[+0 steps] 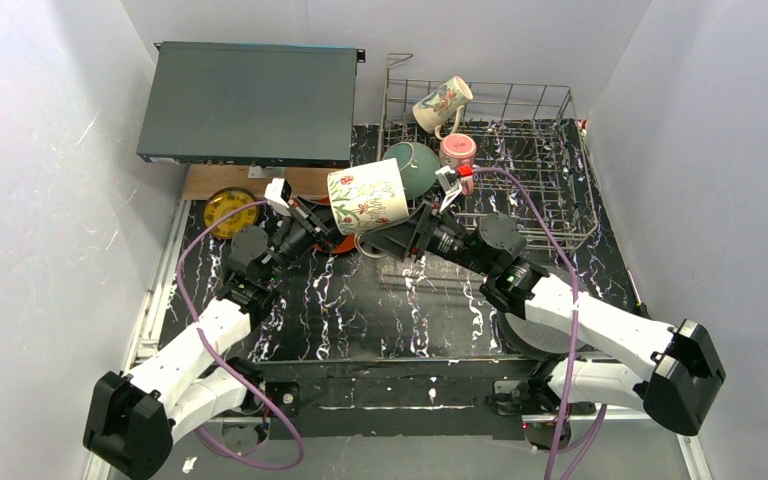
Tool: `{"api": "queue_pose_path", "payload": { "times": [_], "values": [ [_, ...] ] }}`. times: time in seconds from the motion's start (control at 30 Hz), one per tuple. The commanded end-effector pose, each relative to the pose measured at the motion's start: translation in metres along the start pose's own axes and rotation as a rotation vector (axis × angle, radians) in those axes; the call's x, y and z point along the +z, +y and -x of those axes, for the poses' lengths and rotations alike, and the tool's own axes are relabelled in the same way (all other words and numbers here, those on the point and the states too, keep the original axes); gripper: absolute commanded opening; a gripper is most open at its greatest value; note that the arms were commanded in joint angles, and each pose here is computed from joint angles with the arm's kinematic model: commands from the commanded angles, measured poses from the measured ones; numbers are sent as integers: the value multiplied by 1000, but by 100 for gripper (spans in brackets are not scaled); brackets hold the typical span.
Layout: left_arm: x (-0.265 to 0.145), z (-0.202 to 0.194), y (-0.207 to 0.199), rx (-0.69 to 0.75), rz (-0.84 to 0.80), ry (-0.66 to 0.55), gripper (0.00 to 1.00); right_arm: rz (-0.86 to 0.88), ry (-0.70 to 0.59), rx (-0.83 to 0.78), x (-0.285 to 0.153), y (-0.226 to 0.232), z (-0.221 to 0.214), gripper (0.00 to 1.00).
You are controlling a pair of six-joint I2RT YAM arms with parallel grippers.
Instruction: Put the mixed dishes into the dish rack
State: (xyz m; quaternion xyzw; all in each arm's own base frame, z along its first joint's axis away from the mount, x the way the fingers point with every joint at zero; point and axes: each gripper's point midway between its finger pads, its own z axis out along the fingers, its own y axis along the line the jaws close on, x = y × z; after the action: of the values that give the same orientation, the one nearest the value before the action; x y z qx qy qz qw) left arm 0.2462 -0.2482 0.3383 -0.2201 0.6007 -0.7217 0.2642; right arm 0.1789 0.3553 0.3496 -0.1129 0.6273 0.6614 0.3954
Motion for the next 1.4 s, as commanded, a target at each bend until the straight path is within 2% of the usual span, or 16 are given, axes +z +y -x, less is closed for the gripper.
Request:
{"api": "queue_pose_path", "payload": {
  "times": [0.0,0.13,0.23,0.3,0.33,0.37,0.4,0.6,0.73,1.0,1.13,1.23,1.37],
  "values": [
    [-14,-24,-49,68,-177,90,0,15,-126,-17,16,16,37,61],
    [-14,-24,-52,68,-184,91,0,7,-119,-10,22,13,36,60],
    [-14,-25,-50,70,-174,92,0,3,-125,-6,25,13,38,53],
    [-14,-24,-49,69,-170,91,0,18,-113,-12,27,16,37,38],
    [-13,-24,-48,66,-162,93,0,29,-111,-19,28,17,36,24],
    [-13,-25,-47,64,-157,97,0,43,-113,-27,28,19,37,6],
    [-12,-25,-45,61,-149,99,0,49,-123,-32,26,20,38,1],
    [-15,-26,-28,66,-67,100,2,84,-179,-103,12,36,50,1],
    [-20,-25,-19,103,-11,82,35,77,-198,-113,3,41,59,1],
    [-40,-19,16,194,209,29,69,25,-266,-139,-24,27,88,1],
    [-61,-13,43,258,390,3,82,-164,-286,-242,-47,-8,111,1],
    [-70,-13,42,319,447,18,90,-383,-302,-346,-72,-43,137,1],
    [-76,-11,37,393,482,25,95,-618,-288,-468,-107,-86,170,1]
  ]
}}
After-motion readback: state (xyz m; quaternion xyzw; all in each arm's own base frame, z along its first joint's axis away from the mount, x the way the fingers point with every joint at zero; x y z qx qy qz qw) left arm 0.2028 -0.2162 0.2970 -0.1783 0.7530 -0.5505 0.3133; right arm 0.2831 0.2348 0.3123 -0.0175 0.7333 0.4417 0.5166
